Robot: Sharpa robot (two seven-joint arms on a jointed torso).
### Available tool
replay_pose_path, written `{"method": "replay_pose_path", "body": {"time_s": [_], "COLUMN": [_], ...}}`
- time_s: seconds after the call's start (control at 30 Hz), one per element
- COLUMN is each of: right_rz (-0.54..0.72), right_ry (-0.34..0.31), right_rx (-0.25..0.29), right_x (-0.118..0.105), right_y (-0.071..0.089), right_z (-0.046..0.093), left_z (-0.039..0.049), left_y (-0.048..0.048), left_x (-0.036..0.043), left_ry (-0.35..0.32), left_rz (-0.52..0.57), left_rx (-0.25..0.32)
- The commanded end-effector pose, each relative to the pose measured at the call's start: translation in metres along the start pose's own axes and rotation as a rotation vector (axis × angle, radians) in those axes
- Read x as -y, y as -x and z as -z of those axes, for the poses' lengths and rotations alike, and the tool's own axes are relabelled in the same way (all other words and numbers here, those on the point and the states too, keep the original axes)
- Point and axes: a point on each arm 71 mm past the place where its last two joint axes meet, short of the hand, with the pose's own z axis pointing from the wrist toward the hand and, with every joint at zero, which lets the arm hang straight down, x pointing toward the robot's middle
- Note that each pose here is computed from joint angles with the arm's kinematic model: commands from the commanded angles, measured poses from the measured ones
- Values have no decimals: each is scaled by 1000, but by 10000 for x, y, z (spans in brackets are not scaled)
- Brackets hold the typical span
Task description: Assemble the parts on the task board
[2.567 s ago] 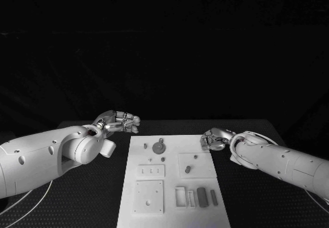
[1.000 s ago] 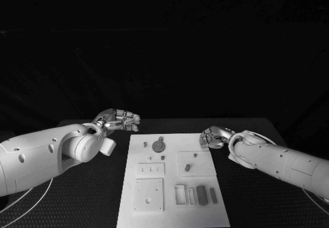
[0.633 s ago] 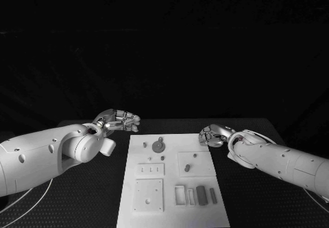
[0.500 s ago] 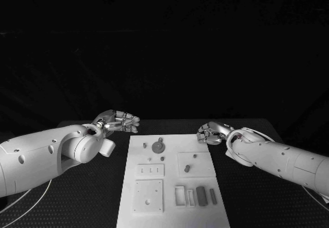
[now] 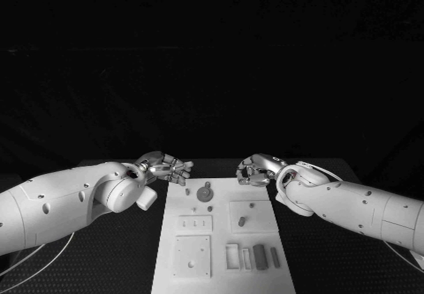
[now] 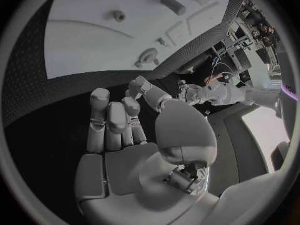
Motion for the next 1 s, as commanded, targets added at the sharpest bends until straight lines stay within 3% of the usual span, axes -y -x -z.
{"method": "replay_pose_path", "body": {"time_s": [0.03,0.27,0.47,1.0], "right_rz": [58,50,44,35], "right_ry": [-11,65,102,143], "right_rx": [2,-1,-9,-20], "right_x": [-144,-533,-716,-915], "right_y": [-11,-54,-106,-157], "right_z": [-4,-37,-60,-62], "left_z": [-31,-108,-134,-146], "left_y": [-116,-313,-435,-543], "left_x": [-34,-35,-14,-8], "left_ry": [90,124,131,143], "left_rz": [-70,-79,-83,-89], "left_rx": [-58,-60,-92,-140]}}
